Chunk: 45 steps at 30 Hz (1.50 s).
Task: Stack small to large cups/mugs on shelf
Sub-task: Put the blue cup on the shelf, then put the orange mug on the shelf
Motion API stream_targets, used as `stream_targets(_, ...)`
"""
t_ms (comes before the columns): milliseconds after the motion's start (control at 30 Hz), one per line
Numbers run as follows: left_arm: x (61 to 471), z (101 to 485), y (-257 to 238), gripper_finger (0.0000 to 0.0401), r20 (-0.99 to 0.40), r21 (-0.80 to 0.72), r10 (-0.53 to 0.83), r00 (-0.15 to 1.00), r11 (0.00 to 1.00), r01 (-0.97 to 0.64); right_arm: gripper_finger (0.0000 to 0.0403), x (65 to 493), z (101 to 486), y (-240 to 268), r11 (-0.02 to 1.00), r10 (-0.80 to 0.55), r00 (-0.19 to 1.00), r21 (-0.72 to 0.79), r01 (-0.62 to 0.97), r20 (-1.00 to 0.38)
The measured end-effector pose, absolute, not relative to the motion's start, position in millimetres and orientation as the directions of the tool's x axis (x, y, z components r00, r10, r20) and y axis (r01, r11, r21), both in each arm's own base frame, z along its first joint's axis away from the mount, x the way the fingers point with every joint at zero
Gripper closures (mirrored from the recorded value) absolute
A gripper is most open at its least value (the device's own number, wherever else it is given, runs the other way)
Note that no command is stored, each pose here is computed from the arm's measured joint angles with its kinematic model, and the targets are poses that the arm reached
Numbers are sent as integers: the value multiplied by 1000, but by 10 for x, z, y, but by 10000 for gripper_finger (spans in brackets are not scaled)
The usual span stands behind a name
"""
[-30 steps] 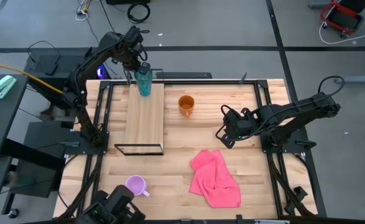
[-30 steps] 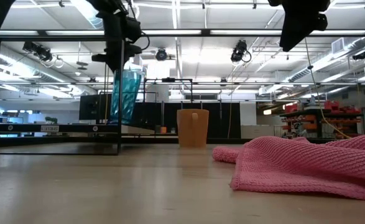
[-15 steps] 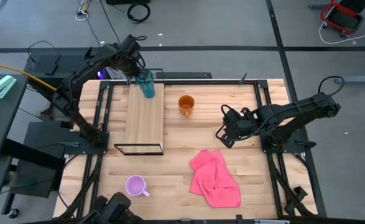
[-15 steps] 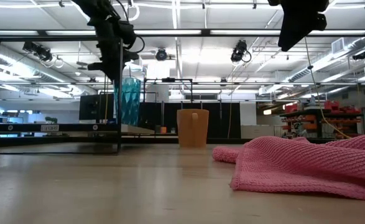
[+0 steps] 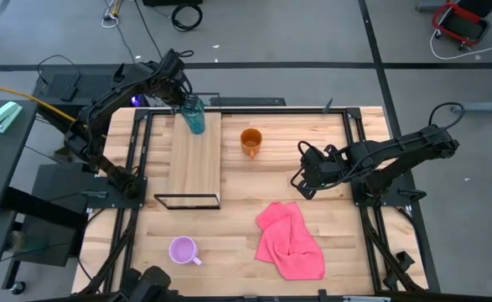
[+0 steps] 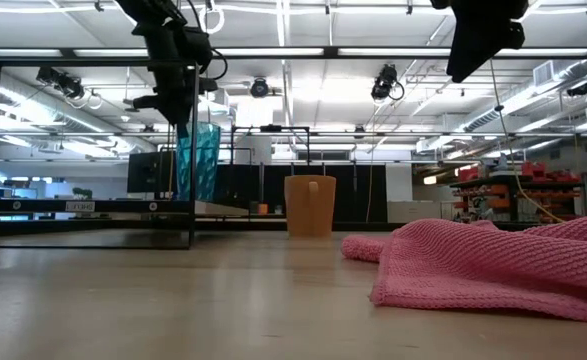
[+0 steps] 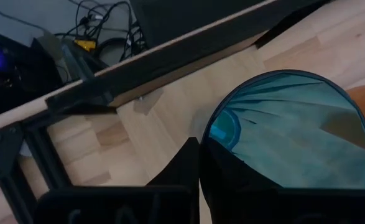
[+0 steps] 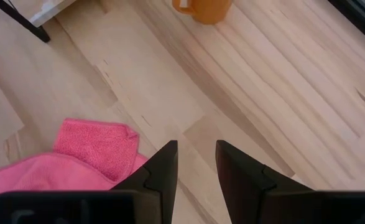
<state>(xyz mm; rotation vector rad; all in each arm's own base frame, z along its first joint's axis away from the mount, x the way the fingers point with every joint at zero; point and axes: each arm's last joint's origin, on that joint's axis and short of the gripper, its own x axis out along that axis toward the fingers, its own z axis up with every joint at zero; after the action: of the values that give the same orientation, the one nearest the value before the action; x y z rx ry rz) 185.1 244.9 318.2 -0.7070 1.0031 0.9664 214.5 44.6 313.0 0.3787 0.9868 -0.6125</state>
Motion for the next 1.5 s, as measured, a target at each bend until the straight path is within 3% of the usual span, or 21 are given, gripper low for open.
stream_targets(267, 1859, 3181, 2438, 387, -922, -62, 325, 213, 417, -907, 286, 2145, 3130, 446, 772, -306, 405, 25, 635, -861)
stream_targets(533, 1858, 3185, 2440, 343, -921, -64, 326, 214, 414, -908, 286, 2145, 3130, 446, 772, -306, 406, 25, 636, -861)
stream_targets(867, 1852, 3184, 2432, 343, -924, -62, 320, 209, 413, -908, 286, 2159, 3136, 449, 771, -303, 419, 38, 635, -856)
stream_targets(1500, 1760, 3353, 2305, 268, -907, -87, 348, 237, 396, -914, 286, 2179, 3142, 422, 763, -305, 429, 51, 645, -850)
